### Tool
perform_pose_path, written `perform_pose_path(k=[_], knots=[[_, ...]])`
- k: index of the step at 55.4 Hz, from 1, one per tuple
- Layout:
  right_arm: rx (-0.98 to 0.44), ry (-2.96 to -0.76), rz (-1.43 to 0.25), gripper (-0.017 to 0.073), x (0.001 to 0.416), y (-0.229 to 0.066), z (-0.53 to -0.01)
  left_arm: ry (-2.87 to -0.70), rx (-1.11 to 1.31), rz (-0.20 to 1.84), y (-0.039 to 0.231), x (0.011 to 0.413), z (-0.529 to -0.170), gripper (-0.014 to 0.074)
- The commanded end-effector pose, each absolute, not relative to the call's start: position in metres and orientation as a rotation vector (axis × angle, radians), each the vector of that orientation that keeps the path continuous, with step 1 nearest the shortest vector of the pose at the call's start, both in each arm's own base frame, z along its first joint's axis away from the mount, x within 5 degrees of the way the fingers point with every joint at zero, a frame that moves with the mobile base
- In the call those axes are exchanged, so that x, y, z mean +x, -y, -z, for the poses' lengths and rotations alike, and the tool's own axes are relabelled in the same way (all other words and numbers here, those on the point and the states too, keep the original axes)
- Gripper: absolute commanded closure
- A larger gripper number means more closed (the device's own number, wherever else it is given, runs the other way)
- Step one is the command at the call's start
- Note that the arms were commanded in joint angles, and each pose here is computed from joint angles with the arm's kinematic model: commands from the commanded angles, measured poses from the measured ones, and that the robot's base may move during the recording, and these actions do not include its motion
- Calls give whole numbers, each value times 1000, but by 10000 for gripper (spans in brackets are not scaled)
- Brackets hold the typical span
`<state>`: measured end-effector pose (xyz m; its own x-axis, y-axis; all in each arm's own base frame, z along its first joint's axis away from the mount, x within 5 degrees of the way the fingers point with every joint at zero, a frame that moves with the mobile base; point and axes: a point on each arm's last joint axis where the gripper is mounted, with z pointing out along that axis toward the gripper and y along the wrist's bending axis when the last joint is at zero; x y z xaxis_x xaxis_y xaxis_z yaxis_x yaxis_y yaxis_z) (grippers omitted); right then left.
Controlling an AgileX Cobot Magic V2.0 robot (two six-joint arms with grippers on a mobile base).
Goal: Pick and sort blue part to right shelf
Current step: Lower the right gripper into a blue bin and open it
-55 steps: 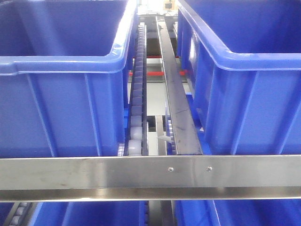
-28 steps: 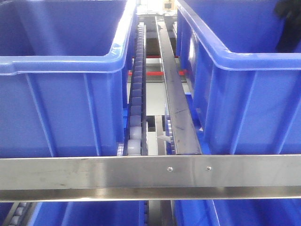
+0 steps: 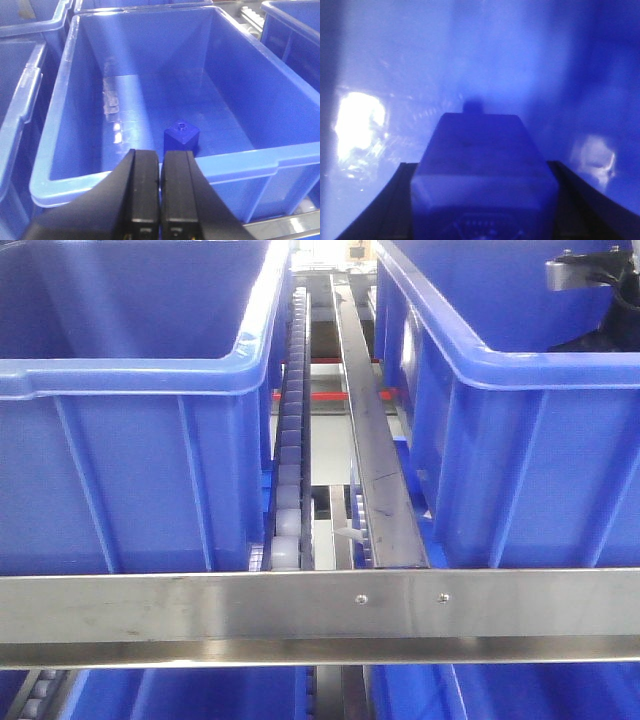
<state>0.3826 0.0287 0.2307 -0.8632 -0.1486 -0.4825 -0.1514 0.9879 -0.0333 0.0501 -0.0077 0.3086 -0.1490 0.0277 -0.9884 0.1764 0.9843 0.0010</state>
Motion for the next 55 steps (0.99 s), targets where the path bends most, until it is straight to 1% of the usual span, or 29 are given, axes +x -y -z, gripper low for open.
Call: perform_pose_path(k=[1,5,7,14,20,30,38,41,45,47,49,55], knots=[[-171,-2502,-9,46,385,-25,-262,-1625,142,159,9,50,-323,470],[-167,-2505,-10,-45,385,-25,-262,-1627,140,162,9,50,-323,470],[-160,-2510,-12,-64,385,-25,-262,-1628,139,165,9,50,-323,470],[-154,-2521,-15,-55,383,-25,-263,-1632,135,176,9,50,-323,470],[-154,-2507,-15,-53,377,-25,-274,-1638,134,176,9,50,-322,470],[-144,-2394,-21,-50,356,-24,-317,-1651,135,175,9,50,-321,470],[-138,-2289,-22,-43,328,-22,-356,-1651,135,175,9,50,-321,470],[-137,-2258,-22,-11,316,-21,-367,-1652,135,175,9,50,-321,470],[-136,-2231,-22,78,297,-20,-377,-1652,135,175,9,50,-321,470],[-135,-2221,-23,139,288,-20,-380,-1652,135,175,9,50,-321,470],[-134,-2213,-24,221,276,-19,-381,-1652,135,175,9,50,-321,470],[-127,-2198,-37,399,248,-18,-376,-1652,135,175,9,50,-321,470]])
